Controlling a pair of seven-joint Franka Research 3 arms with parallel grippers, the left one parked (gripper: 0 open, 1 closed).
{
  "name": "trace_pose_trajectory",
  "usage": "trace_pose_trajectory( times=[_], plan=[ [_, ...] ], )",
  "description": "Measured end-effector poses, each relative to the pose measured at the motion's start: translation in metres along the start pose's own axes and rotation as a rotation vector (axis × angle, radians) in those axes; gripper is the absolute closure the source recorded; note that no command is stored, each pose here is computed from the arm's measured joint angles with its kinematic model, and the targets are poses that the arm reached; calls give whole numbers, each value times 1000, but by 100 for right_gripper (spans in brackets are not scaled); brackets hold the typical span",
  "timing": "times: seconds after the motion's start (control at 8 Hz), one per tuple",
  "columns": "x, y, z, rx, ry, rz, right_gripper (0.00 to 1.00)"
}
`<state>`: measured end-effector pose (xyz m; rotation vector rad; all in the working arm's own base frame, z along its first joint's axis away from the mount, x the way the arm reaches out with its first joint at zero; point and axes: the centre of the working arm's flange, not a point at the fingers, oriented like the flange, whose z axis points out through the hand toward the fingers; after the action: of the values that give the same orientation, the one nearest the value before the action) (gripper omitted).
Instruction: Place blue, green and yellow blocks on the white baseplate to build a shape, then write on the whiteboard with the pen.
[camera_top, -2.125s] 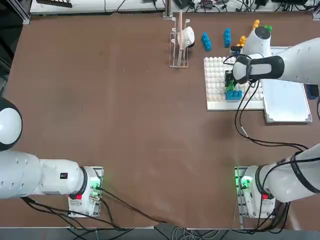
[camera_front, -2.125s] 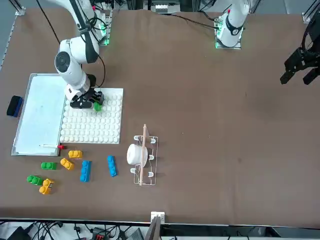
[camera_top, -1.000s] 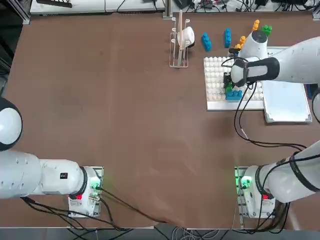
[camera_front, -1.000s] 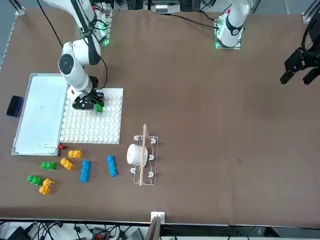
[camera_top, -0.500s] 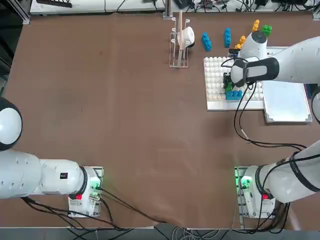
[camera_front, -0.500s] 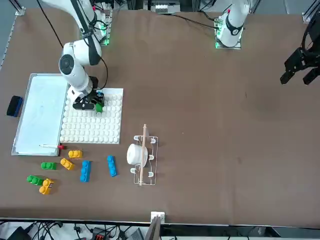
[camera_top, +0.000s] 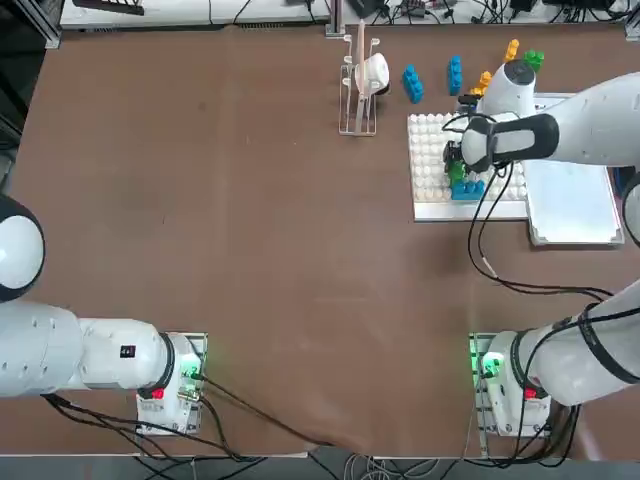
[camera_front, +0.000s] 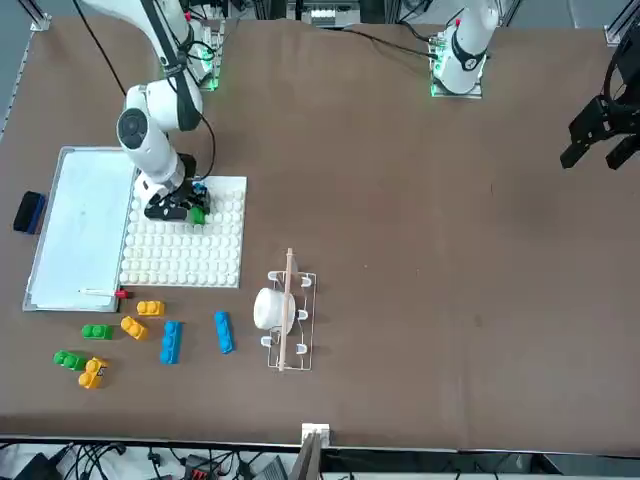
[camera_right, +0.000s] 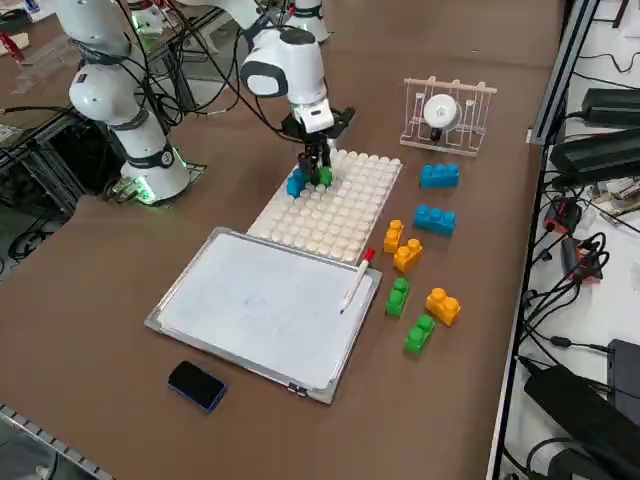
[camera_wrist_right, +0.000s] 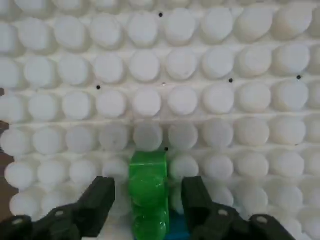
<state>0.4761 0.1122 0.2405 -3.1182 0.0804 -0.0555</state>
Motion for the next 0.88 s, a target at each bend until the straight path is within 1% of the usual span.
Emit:
trace_pose_trajectory(
  times=[0.12, 0.62, 0.88],
  plan=[
    [6, -1, -10, 5, 11, 2, 0],
    [37, -9, -62, 25, 37, 4, 0],
    [59, -4, -88, 25, 25, 25, 0]
  ],
)
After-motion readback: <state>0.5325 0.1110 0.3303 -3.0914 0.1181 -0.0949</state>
